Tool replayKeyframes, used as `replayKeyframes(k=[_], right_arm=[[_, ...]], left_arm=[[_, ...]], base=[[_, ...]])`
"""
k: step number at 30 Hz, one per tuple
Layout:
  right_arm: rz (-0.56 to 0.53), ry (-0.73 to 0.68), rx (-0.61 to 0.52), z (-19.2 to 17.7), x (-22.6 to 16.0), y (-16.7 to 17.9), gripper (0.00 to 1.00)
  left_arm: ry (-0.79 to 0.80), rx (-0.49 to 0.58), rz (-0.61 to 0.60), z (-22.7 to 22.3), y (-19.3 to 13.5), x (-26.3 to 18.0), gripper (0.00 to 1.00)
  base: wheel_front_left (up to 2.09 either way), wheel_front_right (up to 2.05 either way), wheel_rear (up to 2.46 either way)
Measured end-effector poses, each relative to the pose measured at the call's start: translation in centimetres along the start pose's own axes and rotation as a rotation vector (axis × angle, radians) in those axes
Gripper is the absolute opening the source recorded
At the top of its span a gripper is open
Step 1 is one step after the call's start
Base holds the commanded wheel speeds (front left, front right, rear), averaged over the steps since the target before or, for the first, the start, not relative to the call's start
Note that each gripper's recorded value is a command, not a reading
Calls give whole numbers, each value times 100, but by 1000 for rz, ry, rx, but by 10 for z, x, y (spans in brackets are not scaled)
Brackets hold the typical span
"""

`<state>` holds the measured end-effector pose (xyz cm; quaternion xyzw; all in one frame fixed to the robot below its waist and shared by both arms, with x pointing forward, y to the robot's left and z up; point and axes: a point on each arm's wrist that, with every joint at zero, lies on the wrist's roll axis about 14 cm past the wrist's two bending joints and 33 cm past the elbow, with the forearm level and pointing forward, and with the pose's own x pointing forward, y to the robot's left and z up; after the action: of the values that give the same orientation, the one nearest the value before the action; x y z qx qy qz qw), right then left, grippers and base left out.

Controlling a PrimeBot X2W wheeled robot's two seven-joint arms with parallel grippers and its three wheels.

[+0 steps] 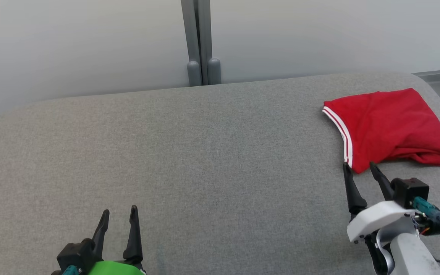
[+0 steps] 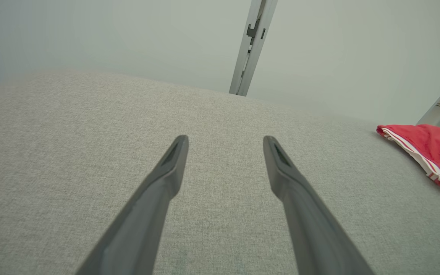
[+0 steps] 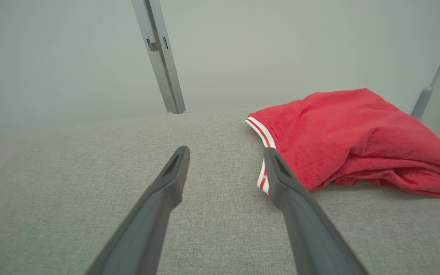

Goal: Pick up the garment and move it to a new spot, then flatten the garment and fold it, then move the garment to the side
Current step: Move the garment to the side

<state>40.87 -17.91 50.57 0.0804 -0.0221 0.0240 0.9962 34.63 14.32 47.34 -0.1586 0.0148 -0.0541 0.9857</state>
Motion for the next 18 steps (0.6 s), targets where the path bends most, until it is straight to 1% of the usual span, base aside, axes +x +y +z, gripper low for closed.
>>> replayKeyframes(k=[5,9,18], right_arm=[[-5,4,40,-7,-21,0,100],[0,7,48,-10,-32,2,100],[30,-8,42,-6,-38,12,100]], left_arm=[[17,-4,5,-6,-2,-6,100],[23,-3,1,-8,-4,-7,100],[21,-2,-5,-8,-6,-8,100]], base=[[0,0,0],[0,0,0],[0,0,0]])
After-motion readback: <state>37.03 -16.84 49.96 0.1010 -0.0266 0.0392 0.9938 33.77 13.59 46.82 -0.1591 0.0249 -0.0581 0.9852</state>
